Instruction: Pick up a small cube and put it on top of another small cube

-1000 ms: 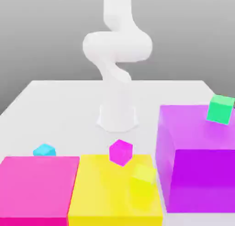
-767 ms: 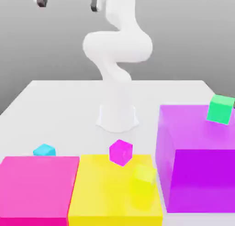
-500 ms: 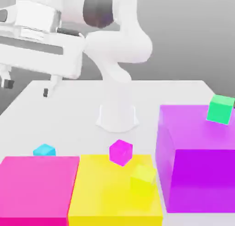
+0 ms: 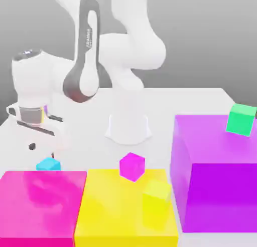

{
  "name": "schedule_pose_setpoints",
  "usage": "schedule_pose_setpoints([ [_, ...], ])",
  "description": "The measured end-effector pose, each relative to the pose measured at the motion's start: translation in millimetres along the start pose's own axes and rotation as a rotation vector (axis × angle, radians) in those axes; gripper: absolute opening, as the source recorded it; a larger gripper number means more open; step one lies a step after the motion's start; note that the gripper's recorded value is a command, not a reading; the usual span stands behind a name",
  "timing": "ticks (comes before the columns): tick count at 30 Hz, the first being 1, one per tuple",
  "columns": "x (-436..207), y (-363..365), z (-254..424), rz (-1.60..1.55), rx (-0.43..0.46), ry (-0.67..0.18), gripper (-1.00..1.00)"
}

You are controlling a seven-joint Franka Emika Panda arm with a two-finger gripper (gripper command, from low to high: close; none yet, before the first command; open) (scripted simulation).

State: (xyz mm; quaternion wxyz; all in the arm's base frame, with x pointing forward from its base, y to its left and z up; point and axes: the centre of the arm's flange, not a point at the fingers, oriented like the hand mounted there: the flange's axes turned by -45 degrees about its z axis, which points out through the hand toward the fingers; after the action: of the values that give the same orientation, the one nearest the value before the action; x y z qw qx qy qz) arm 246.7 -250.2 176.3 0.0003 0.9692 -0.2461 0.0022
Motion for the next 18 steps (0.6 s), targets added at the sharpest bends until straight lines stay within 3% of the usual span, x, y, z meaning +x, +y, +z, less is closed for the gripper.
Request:
schedule_pose_setpoints([
  [4, -1.9, -0.3, 34.8, -0.003, -0.001, -0.003, 0.0],
  [5, -3.0, -0.4, 42.3, -0.003, -0.001, -0.004, -1.0],
  [12, -3.1, -0.8, 43.4, -0.003, 0.0, -0.005, -1.0],
  [18, -1.5, -0.1, -2.3, -0.001, 0.002, -0.003, -1.0],
])
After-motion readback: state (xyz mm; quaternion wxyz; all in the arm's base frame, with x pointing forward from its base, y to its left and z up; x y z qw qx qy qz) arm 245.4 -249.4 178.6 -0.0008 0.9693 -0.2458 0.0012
